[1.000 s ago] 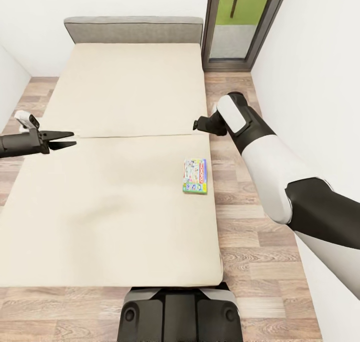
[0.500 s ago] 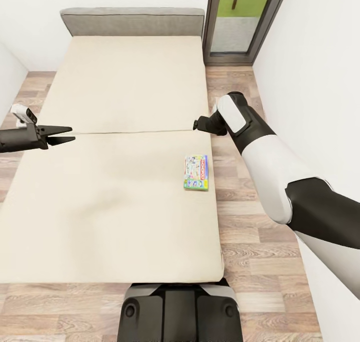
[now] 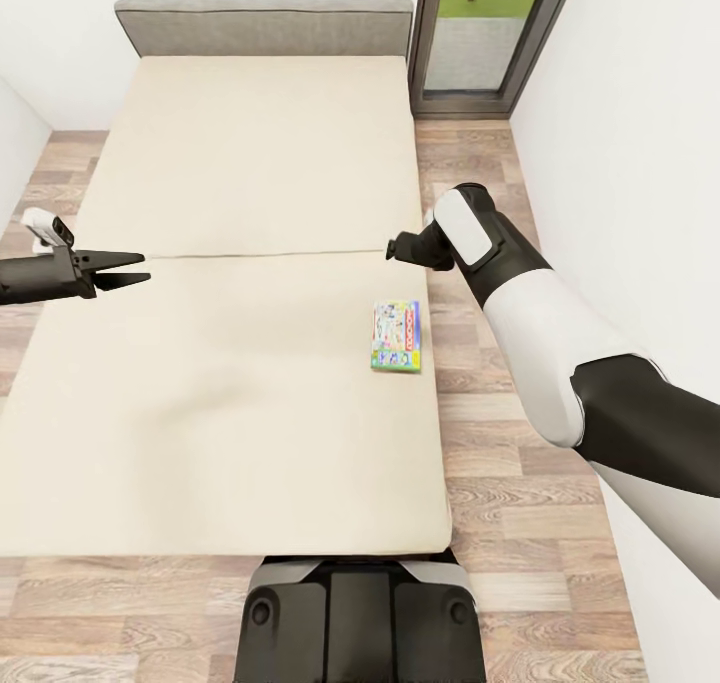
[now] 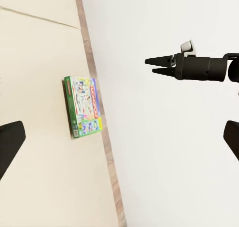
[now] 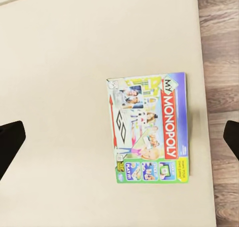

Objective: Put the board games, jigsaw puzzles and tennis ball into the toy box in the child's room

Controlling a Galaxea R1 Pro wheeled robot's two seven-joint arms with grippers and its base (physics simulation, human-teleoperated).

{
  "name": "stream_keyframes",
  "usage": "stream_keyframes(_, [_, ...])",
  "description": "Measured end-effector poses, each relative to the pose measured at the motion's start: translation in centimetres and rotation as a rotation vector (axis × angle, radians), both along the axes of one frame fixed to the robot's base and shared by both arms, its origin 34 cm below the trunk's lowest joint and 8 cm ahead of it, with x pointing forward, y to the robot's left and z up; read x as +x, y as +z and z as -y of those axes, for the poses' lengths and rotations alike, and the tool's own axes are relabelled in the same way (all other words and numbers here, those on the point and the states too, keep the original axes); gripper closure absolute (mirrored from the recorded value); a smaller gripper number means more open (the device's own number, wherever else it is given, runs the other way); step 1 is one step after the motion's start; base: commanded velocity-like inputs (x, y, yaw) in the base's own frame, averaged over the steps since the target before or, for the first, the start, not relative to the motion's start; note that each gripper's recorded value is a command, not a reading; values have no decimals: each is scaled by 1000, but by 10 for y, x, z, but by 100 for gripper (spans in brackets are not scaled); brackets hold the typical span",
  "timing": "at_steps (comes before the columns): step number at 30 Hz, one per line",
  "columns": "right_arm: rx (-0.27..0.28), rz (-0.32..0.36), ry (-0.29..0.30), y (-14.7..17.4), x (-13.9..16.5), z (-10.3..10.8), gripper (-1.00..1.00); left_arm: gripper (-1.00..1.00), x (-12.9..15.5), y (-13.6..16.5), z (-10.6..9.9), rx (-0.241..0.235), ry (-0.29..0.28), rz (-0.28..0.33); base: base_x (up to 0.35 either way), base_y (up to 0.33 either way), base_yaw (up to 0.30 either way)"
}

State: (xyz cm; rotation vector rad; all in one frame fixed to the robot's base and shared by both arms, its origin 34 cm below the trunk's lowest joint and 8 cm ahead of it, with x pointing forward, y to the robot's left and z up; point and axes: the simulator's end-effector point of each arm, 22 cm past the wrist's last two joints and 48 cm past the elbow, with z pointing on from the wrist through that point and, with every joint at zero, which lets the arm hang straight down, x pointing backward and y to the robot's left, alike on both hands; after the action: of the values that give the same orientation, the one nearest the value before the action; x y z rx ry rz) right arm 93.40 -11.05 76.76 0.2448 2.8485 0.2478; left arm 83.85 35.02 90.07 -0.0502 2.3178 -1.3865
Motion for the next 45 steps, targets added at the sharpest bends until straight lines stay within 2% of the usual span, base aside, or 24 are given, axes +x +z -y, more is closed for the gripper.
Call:
stream_keyframes(30, [4,8,-18,-24,2,0,-100,-100,-5,-30,0,4,-1,-43,-7,0,0])
stream_keyframes(34, [22,25,-43,-27,2,0,-100,-100,-1,-36,5,2,6,-55,0,0,0])
stream_keyframes(37, [30,7,-53,-36,-6,1,-100,-100,-2,-42,13,-20,5,-71,0,0,0])
stream_keyframes(45, [18,95,-63,-19,16,8,-100,-100,-4,-43,7,-29,16,-84,0,0,0])
